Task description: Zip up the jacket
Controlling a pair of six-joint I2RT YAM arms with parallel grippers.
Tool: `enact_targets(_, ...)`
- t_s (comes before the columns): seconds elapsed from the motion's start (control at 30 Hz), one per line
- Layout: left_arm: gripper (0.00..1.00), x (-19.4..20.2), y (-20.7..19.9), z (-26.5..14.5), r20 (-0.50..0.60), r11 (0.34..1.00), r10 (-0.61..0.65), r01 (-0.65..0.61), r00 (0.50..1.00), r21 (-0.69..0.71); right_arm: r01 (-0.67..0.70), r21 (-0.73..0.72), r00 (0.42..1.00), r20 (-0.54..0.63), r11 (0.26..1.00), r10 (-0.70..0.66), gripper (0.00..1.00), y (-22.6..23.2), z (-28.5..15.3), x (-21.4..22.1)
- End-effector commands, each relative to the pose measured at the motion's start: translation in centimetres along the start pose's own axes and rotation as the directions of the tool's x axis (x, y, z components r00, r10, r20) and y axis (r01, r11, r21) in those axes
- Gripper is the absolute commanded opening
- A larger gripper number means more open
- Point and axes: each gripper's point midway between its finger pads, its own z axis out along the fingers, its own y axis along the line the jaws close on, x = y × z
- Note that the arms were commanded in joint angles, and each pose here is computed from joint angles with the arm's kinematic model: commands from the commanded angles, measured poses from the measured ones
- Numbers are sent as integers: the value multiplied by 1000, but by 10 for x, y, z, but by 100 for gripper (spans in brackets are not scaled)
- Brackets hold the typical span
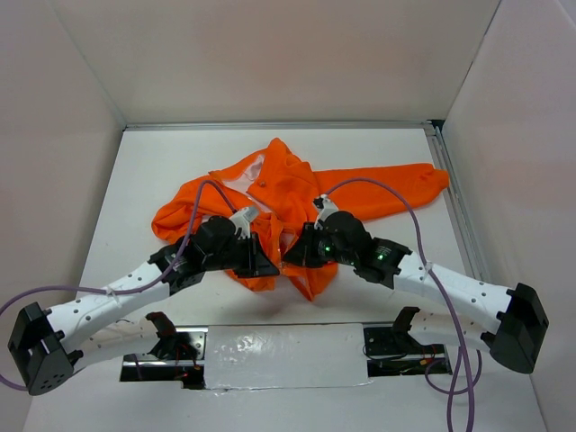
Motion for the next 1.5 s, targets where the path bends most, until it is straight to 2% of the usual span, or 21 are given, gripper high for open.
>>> enact_targets(0.0, 0, -26, -25, -6, 86, 999, -3, -2, 996, 52, -22, -63, 1000, 17, 998, 23, 17, 21, -5, -9)
enact_targets(0.1, 0, -30, -27, -8, 102, 999, -7, 1, 995, 54, -40, -75, 999, 13, 996, 41, 25, 20, -8, -6)
enact_targets(0.2, 0, -32, -28, -8, 108, 998, -8, 2, 994, 57, -51, -84, 999, 12, 995, 52, 28, 20, -11, -3)
enact_targets(0.43, 0, -34, -32, -7, 105, 998, -3, -4, 994, 68, -47, -94, 999, -11, 994, 46, 28, 19, -8, 3)
enact_targets(0.53, 0, -35, -33, -7, 109, 998, 0, -8, 994, 69, -28, -67, 999, -29, 997, 26, 32, 12, -5, 6)
enact_targets(0.93, 0, -41, -38, -9, 127, 997, 8, -18, 992, 76, -12, -48, 998, -65, 999, 9, 25, 5, 1, 16)
enact_targets(1.17, 0, -44, -36, -6, 124, 999, 6, -12, 992, 50, 26, -45, 995, -98, 999, -31, 32, 4, -2, 25)
enact_targets(1.47, 0, -44, -31, -5, 126, 1000, 7, -10, 992, 28, 44, -32, 991, -123, 999, -48, 32, -6, -5, 35)
